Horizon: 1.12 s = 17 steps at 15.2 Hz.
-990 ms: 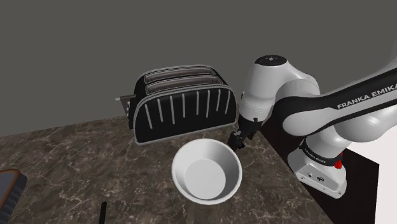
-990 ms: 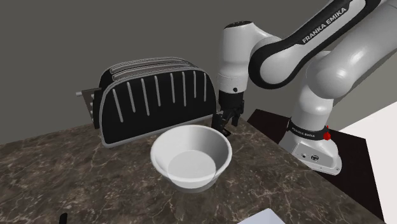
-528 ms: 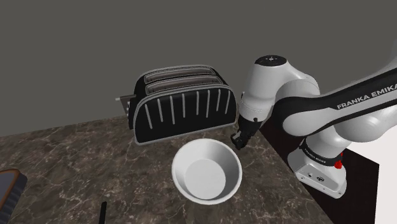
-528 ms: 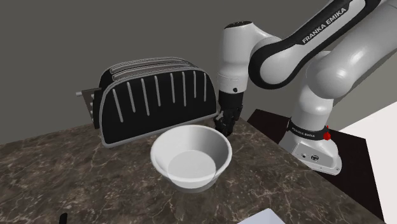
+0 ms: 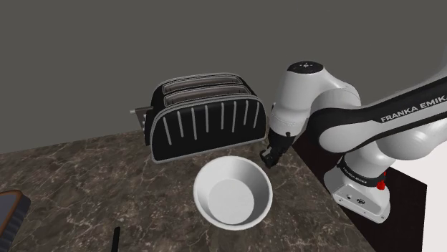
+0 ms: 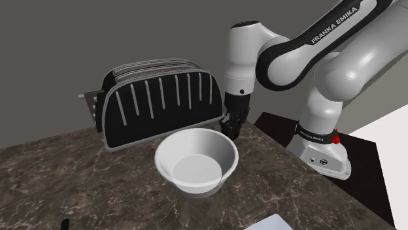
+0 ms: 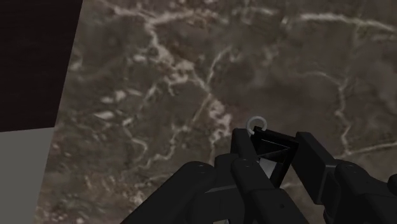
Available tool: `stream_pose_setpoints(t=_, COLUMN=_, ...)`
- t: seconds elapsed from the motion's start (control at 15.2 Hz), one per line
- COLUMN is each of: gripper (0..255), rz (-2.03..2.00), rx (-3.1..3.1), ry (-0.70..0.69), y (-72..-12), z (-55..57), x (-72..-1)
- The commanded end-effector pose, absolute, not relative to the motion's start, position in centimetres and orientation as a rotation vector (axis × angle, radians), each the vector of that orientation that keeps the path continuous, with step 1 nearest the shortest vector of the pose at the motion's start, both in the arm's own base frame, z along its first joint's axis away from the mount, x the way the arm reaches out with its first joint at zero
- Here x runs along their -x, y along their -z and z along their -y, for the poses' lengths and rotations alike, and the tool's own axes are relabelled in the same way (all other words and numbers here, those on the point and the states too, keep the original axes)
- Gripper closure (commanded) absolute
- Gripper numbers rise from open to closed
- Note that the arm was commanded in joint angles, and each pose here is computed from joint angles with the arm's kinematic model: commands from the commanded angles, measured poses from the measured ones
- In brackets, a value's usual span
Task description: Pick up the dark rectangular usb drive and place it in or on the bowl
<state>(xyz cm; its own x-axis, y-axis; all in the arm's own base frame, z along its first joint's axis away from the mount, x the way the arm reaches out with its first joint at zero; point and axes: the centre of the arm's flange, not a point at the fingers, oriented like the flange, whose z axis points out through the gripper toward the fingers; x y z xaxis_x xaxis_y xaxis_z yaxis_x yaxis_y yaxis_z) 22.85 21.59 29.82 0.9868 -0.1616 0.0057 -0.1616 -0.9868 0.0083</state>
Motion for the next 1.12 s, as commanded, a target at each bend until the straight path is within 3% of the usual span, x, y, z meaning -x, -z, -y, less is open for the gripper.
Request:
stream_pose_setpoints(t=0.0, gripper=255, rz=0.254, rx=-3.122, ry=-0.007, y=-30.6, z=-21.6, x=-22.9)
stream_pose_setpoints(t=1.06, gripper=255, rz=0.254, rx=-3.122, ry=-0.007, y=-39.1, z=-21.6, x=-22.9)
